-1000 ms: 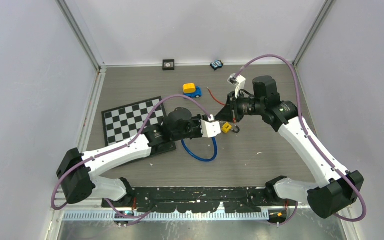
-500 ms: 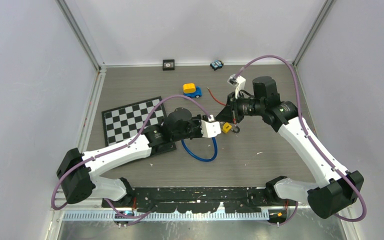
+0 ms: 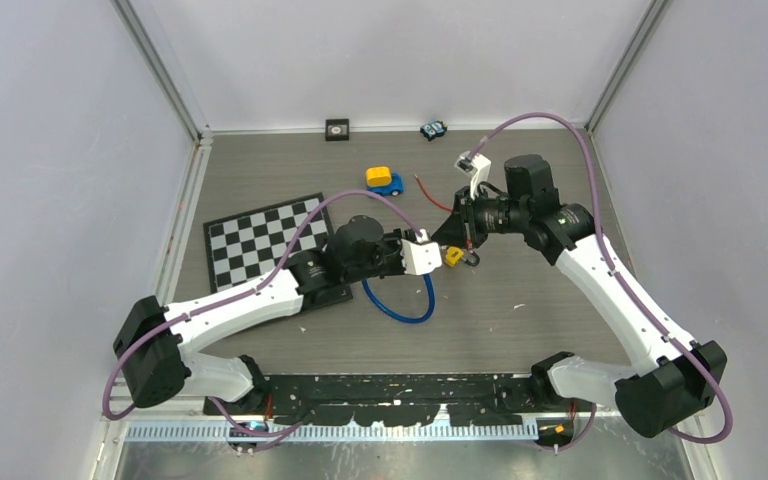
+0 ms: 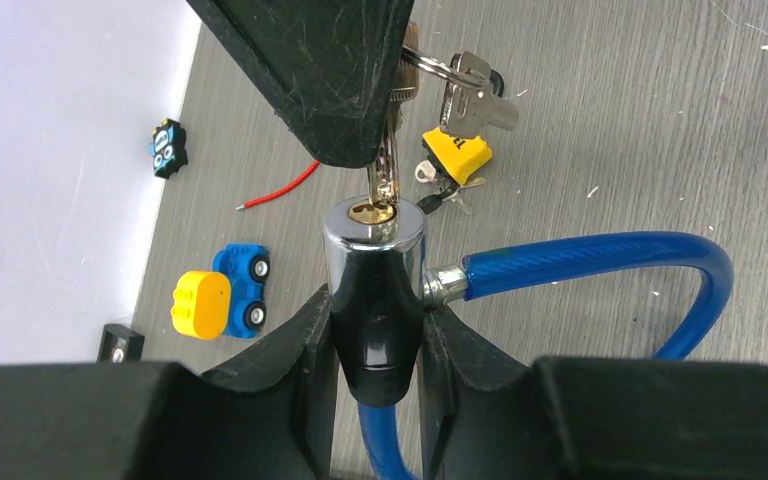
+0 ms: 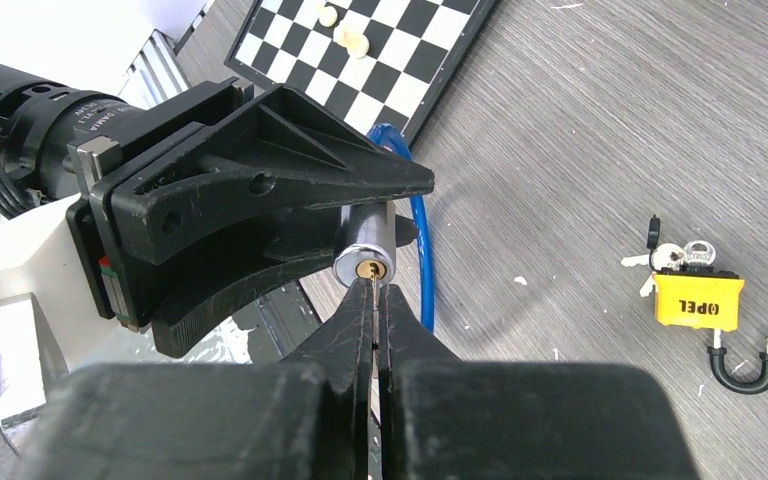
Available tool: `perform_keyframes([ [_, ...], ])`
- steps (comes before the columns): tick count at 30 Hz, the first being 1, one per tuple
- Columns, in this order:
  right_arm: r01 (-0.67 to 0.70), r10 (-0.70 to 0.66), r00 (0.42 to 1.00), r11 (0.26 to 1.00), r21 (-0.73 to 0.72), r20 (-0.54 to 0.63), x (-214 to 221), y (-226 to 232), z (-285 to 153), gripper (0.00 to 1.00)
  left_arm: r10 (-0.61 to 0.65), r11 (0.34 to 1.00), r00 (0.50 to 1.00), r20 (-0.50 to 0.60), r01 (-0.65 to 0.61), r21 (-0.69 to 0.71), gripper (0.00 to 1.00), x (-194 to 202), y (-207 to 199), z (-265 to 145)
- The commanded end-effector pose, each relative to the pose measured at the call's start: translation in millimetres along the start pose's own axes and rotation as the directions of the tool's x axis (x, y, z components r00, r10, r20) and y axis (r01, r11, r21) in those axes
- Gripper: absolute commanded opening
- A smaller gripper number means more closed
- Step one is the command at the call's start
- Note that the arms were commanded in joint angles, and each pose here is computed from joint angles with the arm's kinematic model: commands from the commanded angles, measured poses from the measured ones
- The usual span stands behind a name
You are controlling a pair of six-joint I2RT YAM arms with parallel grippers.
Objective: Unlock with the key
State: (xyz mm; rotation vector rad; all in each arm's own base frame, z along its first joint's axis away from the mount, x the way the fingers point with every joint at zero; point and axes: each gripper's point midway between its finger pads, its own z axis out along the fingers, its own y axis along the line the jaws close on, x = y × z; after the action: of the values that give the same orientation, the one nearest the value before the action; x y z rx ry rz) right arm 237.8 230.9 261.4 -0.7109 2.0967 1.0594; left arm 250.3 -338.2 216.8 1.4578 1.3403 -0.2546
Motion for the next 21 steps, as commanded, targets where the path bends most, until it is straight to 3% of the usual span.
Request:
perform_keyframes([
  [1, 0.011, -0.01, 1.0, 0.999, -0.044, 0.024, -4.0, 11.3, -2.2, 0.0, 0.011, 0.996, 0.989, 0.151, 0.003, -0.094, 0.0, -44.1, 26.0, -9.8],
  [21, -0.001, 0.004, 0.999, 0.999, -0.053, 0.048, -11.2, 12.8, -4.1, 0.0, 0.0, 0.997, 0.989, 0.148, 0.012, -0.076, 0.0, -40.7, 20.7, -7.8],
])
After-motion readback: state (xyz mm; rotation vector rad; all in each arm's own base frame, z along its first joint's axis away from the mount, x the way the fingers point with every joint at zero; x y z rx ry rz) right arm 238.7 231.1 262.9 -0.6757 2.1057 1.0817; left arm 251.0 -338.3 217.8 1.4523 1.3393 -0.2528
